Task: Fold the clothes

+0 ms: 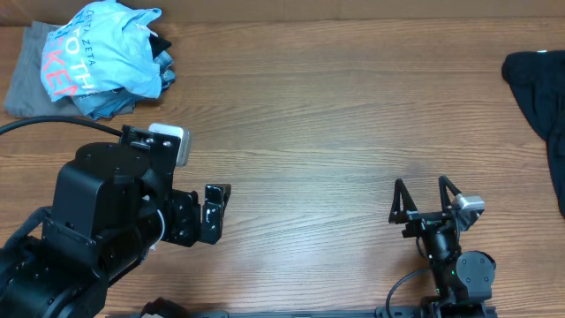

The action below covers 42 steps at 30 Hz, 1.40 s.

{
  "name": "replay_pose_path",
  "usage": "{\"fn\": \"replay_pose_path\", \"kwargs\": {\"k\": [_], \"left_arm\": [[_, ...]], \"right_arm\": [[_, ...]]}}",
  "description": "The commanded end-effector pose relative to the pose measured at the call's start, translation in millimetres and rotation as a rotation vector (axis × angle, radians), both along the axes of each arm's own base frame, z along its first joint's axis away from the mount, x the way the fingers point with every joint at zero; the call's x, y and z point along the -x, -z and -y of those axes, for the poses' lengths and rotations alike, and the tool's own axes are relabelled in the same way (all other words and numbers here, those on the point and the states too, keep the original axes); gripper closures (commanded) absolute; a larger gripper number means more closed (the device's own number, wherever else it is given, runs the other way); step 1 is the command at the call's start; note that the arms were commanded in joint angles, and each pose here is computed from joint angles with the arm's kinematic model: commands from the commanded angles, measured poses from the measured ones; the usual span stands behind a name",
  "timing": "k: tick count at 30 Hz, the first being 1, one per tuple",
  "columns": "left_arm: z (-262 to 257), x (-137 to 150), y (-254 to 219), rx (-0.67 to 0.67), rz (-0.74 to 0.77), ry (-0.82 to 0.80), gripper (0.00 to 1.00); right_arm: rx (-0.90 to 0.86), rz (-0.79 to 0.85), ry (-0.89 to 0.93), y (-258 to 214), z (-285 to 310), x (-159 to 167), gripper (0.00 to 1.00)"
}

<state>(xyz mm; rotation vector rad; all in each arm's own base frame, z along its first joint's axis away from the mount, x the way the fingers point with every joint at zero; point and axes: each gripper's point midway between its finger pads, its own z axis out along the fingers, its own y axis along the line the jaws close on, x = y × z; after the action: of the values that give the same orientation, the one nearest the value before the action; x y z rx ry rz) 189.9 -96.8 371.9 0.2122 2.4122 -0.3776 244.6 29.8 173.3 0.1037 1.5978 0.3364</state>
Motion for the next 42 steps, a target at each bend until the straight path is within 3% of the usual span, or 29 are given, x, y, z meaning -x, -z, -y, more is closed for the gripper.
{"fn": "replay_pose_path", "kwargs": {"k": [1,15,23,29,37,42], "left_arm": [[0,0,0,0.0,0.001,-0.007,0.0],[0,-1,0,0.0,0.002,-0.006,0.0],[-22,8,7,0.043,0.004,-0.11,0.0],[-38,17,47,0.085,0.097,-0.176,0.0],[-65,3,103,0.161,0.4,-0.322,0.0],[-76,9,153,0.133,0.368,-0.38,0.0]], "right_arm": [[0.007,0.005,-0.001,2,0,0,0.0],[0.007,0.005,-0.001,2,0,0,0.0],[0.007,0.005,-0.001,2,0,0,0.0],[0.007,0.005,-0.001,2,0,0,0.0],[0.007,0.005,-0.001,2,0,0,0.0],[0.007,0.005,-0.001,2,0,0,0.0]]}}
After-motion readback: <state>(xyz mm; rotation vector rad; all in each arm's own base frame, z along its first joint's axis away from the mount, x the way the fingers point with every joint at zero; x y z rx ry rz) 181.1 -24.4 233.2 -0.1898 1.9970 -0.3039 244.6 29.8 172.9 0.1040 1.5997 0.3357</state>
